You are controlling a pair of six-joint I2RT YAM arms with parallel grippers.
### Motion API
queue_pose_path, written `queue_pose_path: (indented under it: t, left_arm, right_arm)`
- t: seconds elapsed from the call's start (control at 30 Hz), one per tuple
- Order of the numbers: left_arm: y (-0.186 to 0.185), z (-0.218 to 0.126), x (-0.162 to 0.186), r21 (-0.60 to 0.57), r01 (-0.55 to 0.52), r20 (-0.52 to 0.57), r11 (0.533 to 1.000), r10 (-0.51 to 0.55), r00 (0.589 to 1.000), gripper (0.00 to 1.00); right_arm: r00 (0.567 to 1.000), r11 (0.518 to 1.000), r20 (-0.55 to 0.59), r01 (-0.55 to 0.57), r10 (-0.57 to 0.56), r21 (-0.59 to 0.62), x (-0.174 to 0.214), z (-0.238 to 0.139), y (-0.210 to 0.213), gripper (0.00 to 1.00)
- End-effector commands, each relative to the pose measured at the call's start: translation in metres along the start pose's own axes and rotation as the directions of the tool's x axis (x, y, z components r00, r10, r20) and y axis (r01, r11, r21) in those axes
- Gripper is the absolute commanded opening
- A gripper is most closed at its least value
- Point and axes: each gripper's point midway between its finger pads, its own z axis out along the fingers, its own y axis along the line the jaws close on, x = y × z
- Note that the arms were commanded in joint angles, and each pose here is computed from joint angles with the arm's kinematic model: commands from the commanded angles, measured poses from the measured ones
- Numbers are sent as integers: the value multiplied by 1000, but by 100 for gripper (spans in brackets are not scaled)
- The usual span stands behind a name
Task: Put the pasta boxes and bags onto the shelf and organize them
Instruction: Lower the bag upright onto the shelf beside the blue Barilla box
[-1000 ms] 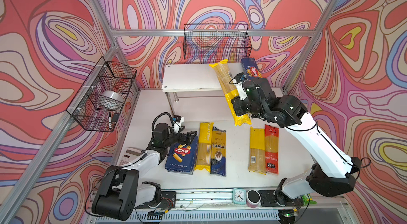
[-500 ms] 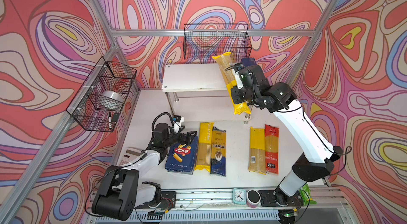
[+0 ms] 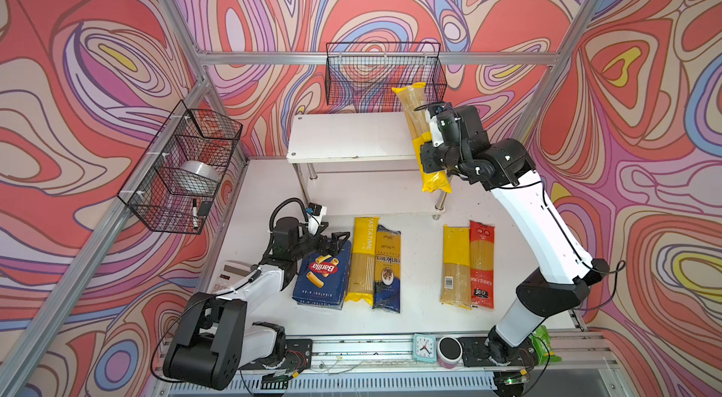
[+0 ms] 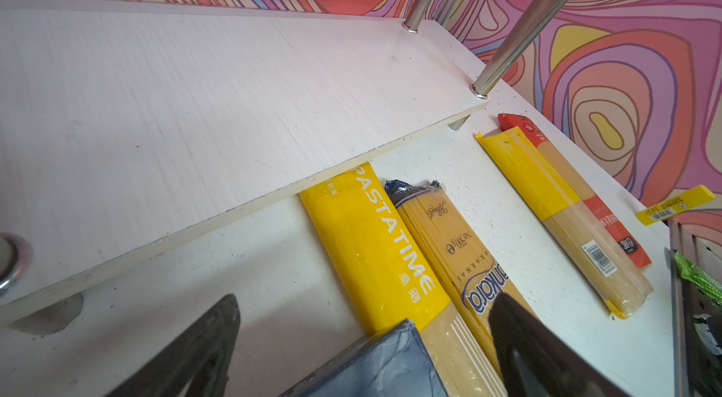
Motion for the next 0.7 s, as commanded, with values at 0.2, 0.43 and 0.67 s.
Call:
queue_pose_path:
  t: [0.2, 0.43, 0.67]
  left_arm:
    - [-3, 1, -6, 11, -5, 4, 1000, 5, 1000, 100]
    - [-3, 0, -6, 10, -6, 5, 1000, 6, 1000, 100]
    - [-3, 0, -6, 8, -5, 6, 1000, 5, 1000, 100]
  right_arm:
    - [977, 998, 202, -63, 67, -26, -59, -10, -6, 4]
    - [976, 996, 199, -80, 85, -30, -61, 0, -11, 7]
    - [980, 996, 178, -80, 84, -30, -58, 18, -9, 10]
